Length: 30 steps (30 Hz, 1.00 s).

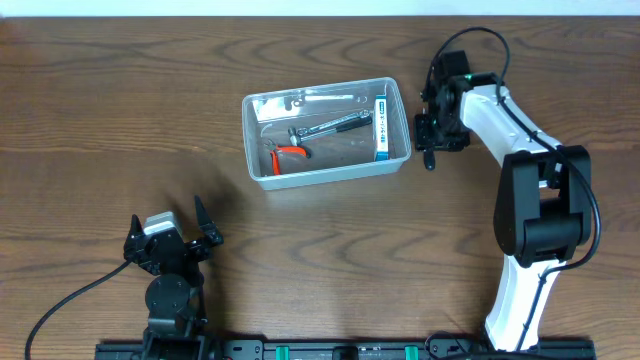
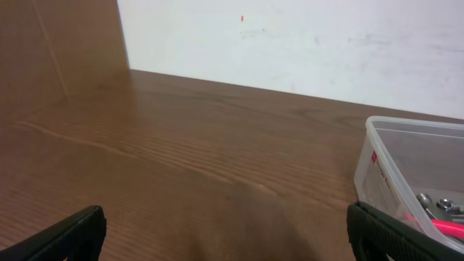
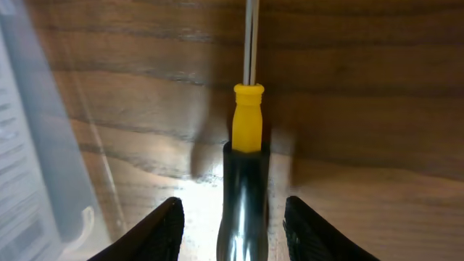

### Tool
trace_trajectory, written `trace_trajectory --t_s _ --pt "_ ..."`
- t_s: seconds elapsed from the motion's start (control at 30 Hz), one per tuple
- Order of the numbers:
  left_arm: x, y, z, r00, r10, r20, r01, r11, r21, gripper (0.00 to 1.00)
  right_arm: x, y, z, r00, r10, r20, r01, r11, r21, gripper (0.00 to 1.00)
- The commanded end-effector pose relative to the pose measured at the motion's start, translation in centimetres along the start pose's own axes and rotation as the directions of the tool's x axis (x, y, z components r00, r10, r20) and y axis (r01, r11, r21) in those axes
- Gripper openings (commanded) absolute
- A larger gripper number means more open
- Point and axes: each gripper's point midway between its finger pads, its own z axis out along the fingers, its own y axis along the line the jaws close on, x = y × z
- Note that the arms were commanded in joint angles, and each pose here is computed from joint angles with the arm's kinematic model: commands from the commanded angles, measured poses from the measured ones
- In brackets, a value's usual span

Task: Pack container
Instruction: 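Grasp the yellow-handled screwdriver with the right gripper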

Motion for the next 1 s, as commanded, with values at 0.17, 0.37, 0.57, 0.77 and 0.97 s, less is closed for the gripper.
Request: trace_trajectory --t_s 0.17,0.37,0.57,0.77,0.97 --pt "1.6 0.4 0.1 0.999 0.018 -0.042 -0.019 1.000 -0.022 0.98 1.3 0.1 1.7 1.000 0.022 -0.020 -0.023 1.000 -0.001 0.38" --pt "1.6 0.4 0.1 0.999 0.018 -0.042 -0.019 1.000 -0.022 0.98 1.2 0.0 1.7 1.000 0.022 -0.019 -0.022 1.000 -0.001 0.21" --pt "1.6 0.4 0.1 0.999 0.018 -0.042 -0.019 1.000 -0.022 0.98 1.0 -0.3 1.6 1.000 0.025 -0.012 -0.025 1.000 0.009 0.16" --pt "1.6 0.4 0.1 0.999 0.018 -0.042 -0.019 1.000 -0.022 0.98 -1.9 -1.3 -3.8 0.996 0.040 0.074 -0.041 0.999 0.004 0.15" --pt "1.6 0.4 0.1 0.999 0.018 -0.042 -0.019 1.000 -0.022 0.98 -6.0 0.9 -16.1 0.950 0.027 0.311 -0.005 0.997 -0.072 0.02"
